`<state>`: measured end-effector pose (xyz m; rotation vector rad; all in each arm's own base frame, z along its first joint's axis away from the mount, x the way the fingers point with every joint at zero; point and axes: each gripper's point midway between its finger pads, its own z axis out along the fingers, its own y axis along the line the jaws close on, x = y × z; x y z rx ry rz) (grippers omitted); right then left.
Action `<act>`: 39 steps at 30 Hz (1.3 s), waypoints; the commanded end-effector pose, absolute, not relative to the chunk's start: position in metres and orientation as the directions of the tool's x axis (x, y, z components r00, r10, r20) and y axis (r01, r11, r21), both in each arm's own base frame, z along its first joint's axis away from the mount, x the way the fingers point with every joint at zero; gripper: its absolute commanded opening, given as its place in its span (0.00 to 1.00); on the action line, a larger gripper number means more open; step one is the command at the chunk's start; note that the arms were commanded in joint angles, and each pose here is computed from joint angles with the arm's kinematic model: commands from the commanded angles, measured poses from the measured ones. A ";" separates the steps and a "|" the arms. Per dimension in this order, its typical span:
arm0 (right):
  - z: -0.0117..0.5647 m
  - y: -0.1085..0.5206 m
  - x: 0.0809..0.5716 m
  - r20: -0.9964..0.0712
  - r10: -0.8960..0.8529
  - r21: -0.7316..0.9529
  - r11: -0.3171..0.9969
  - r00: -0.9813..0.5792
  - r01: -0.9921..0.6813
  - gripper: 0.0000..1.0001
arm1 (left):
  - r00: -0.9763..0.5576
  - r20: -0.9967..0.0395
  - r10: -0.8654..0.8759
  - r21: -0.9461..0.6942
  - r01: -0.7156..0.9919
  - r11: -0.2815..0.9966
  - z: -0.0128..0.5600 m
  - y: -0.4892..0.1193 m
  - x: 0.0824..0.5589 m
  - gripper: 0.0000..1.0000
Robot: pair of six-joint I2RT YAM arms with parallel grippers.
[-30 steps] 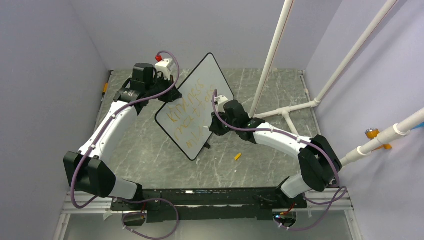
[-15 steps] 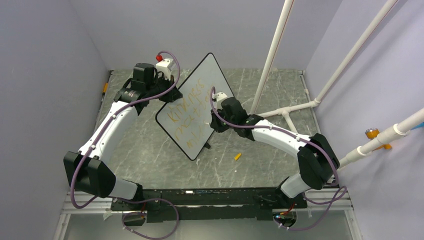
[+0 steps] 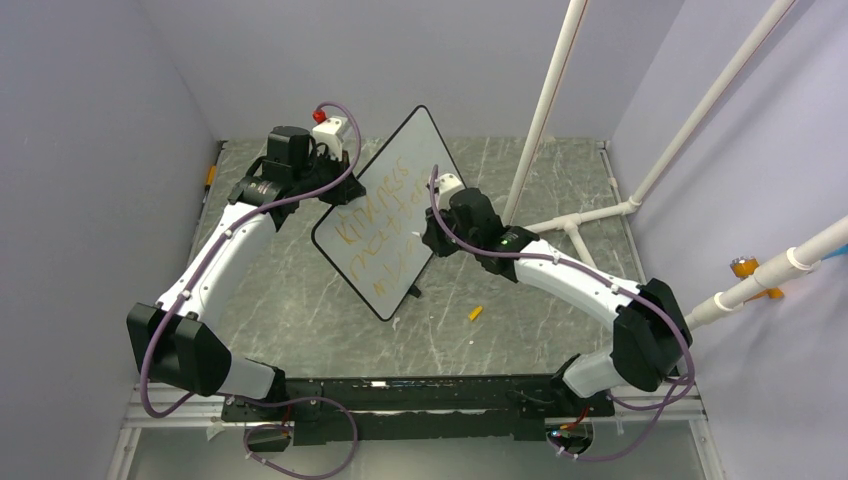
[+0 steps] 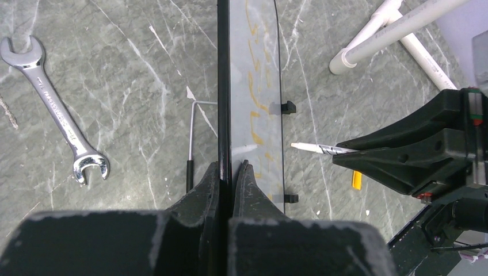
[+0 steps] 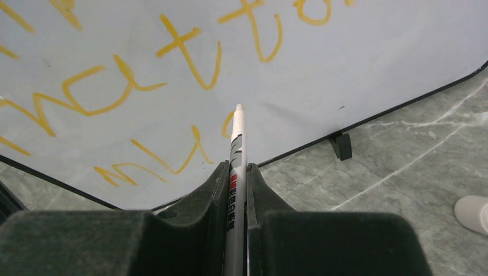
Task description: Write a sentence on the whiteboard
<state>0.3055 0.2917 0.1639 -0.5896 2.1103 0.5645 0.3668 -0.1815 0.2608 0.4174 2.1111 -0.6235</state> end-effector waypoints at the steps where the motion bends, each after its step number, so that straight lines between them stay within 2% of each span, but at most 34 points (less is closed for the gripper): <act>1: 0.195 0.298 0.317 -0.869 -0.166 0.168 0.786 -0.465 -0.595 0.00 | -0.660 -0.703 0.265 -0.041 0.409 0.912 0.199 -0.128 0.358 0.00; 21: 0.183 0.314 0.341 -0.858 -0.167 0.179 0.789 -0.485 -0.588 0.00 | -0.655 -0.707 0.266 -0.034 0.408 0.912 0.201 -0.127 0.357 0.00; 39: 0.138 0.300 0.315 -0.802 -0.198 0.212 0.788 -0.563 -0.578 0.00 | -0.650 -0.712 0.266 -0.033 0.410 0.912 0.203 -0.127 0.357 0.00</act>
